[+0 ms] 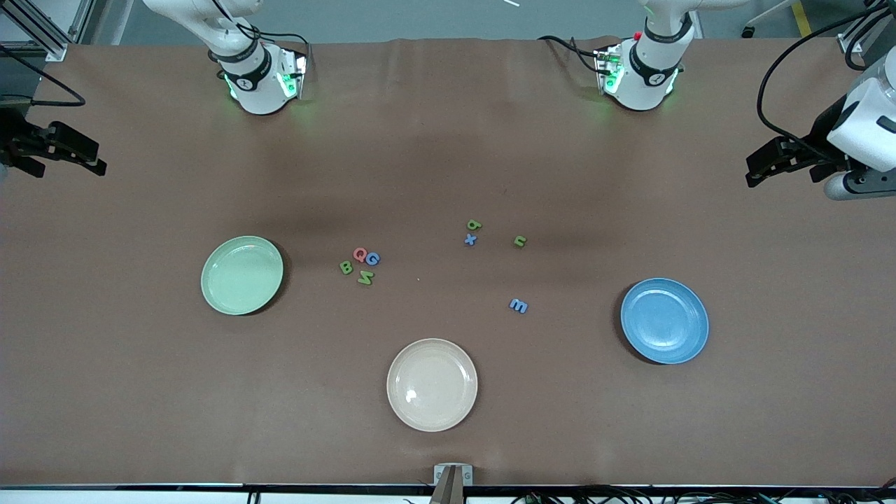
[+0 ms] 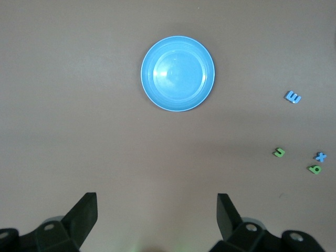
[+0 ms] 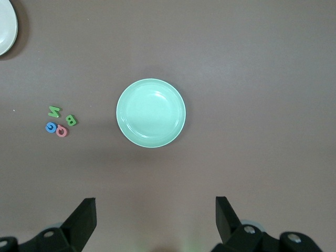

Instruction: Sort upper and lower case letters into plates

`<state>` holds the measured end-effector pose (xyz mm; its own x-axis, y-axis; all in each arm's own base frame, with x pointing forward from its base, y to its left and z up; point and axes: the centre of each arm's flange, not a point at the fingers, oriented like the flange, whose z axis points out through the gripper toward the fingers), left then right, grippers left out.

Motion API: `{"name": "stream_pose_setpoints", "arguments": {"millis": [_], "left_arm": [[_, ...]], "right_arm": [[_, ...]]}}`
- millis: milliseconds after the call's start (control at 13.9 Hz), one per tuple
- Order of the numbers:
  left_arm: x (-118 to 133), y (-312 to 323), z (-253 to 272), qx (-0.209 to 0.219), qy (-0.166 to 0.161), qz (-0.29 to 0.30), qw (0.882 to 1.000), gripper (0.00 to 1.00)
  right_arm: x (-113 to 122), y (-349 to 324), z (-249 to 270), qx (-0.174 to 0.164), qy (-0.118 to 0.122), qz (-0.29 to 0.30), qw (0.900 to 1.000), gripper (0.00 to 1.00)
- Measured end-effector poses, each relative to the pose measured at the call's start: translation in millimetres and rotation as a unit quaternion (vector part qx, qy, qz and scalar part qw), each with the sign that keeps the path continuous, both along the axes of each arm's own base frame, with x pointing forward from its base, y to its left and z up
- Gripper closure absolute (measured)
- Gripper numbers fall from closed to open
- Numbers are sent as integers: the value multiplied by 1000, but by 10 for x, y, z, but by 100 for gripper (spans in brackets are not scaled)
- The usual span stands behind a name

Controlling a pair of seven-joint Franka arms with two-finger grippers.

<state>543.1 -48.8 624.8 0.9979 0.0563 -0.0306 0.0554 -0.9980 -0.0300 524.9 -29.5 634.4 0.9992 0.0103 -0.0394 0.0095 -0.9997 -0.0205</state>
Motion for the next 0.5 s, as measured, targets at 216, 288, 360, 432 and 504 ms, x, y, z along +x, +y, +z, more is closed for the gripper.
{"name": "stream_pose_setpoints", "arguments": {"millis": [216,288,360,432,504], "left_arm": [[1,0,1,0,0,0,1000,0],[1,0,2,0,0,0,1000,0],[4,0,-6,0,1,0,1000,0],[23,1,-51,0,6,0,1000,0],[66,1,-147,0,16,0,1000,0]], "right_arm": [[-3,24,-11,0,3,2,1000,0],[-3,36,-14,0,3,3,1000,0],[-4,46,-15,0,4,4,1000,0],[-7,52,-18,0,5,5,1000,0],[-8,55,-20,0,6,4,1000,0]]}}
